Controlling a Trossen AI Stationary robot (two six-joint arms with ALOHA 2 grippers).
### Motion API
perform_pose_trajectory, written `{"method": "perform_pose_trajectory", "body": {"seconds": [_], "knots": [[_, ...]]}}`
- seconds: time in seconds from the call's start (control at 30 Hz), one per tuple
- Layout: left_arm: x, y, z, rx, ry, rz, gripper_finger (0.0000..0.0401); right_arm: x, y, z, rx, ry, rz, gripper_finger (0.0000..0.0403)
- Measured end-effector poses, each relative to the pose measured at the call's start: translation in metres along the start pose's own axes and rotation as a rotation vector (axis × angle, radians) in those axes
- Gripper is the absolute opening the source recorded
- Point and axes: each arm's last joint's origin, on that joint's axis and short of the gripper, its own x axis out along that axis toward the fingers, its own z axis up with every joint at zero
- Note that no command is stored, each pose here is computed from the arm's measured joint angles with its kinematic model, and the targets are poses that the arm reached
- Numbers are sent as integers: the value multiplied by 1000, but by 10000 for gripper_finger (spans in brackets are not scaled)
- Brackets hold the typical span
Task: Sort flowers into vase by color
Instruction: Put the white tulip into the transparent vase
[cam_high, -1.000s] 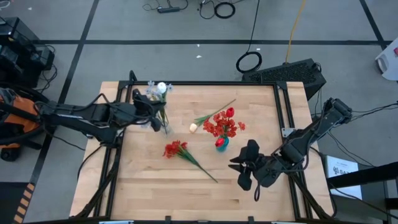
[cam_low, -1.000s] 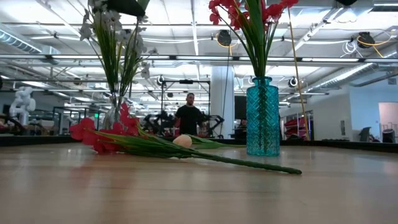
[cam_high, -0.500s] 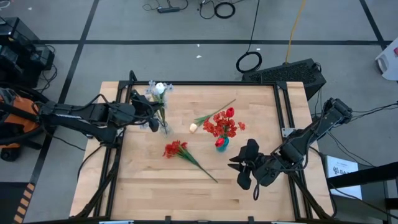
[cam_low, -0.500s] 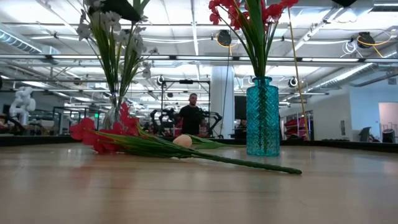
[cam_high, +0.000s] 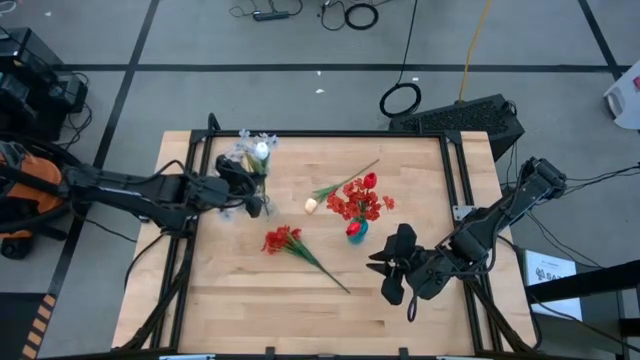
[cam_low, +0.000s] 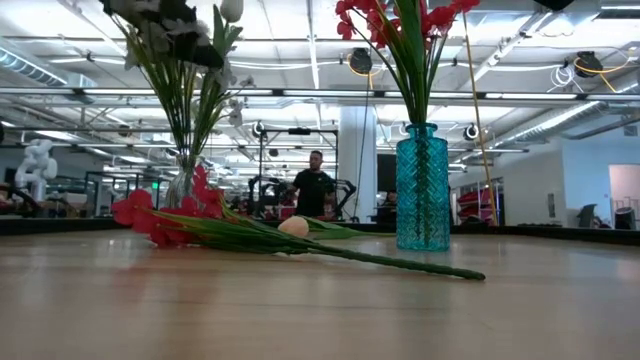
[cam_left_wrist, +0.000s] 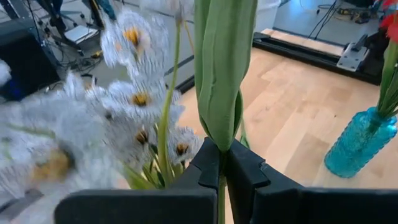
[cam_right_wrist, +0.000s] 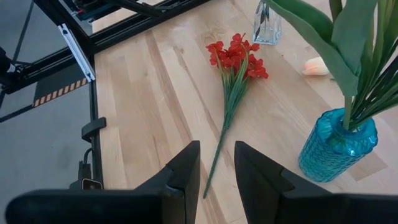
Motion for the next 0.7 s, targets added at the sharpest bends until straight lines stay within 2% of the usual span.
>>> {"method": "perform_pose_trajectory", "body": {"seconds": [0.4,0.47,0.7], "knots": [[2,-2,-5,-56,21,-66,63,0,0,0,5,-2,6,90],[1,-3,-5,-56,33,-96,66,0,1,0,5,-3,6,90],[1,-3,-6,-51,41,-101,68,0,1,0,10,-2,6,90]]}}
